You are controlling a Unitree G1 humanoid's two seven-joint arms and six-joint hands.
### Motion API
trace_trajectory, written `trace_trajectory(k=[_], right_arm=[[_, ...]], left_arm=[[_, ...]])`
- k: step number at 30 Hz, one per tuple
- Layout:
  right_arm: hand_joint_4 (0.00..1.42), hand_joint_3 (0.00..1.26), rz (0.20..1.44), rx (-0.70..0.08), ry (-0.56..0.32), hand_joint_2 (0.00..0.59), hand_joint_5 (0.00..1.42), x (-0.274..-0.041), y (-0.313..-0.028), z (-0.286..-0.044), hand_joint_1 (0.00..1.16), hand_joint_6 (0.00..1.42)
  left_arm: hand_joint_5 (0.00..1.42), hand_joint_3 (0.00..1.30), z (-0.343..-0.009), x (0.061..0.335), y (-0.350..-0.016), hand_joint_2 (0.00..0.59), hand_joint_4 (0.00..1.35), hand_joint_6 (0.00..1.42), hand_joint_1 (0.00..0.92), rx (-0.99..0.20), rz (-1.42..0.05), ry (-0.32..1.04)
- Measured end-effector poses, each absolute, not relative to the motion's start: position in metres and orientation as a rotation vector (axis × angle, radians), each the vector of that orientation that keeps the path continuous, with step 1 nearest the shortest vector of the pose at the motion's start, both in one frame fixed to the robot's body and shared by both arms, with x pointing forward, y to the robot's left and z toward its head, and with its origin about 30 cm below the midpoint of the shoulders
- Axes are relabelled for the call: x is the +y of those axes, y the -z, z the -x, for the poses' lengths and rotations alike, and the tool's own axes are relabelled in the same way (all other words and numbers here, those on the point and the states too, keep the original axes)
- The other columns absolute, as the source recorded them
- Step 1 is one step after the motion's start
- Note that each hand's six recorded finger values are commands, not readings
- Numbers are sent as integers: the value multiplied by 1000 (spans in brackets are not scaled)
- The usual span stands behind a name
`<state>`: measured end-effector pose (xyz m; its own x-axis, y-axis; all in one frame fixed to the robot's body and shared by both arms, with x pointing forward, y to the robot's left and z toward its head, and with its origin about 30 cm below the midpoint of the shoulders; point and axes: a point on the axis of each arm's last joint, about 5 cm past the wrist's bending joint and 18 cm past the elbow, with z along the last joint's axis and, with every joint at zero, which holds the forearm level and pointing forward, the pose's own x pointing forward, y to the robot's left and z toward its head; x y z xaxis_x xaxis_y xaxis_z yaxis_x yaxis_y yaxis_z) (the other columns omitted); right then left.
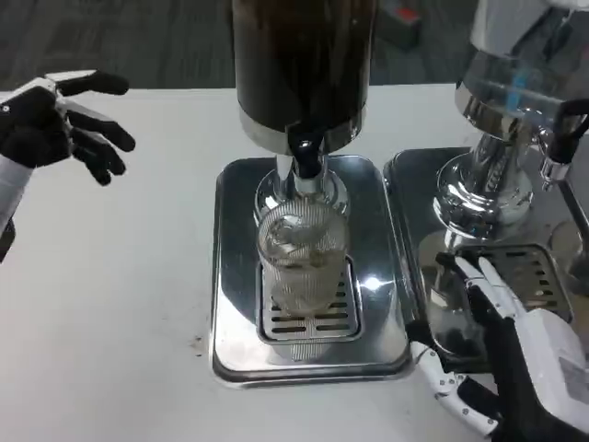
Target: Grasp the cup under the faucet to collect the drink, then remove the cup.
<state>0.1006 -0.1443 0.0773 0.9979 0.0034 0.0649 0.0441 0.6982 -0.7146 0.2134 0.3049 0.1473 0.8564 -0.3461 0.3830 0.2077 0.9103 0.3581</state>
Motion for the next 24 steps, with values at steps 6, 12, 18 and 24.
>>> trace_trajectory(k=[6,12,18,24], right_arm=[[64,166,785,-62,34,404,102,-141,-75,-102,427,281],[64,166,773,-56,42,411,107,-138,-72,-103,419,281],[64,165,767,-58,46,424,109,-136,-71,-102,398,281],[64,166,761,-45,46,423,109,-135,-69,-102,392,281]], left_arm=[[345,295,-234,300,-163,67,284,354,0,-359,-129,581],[178,228,-247,291,-171,63,126,183,0,-297,11,766],[115,170,-256,283,-174,59,47,117,0,-267,80,867],[90,154,-266,273,-177,60,22,95,0,-237,133,960]])
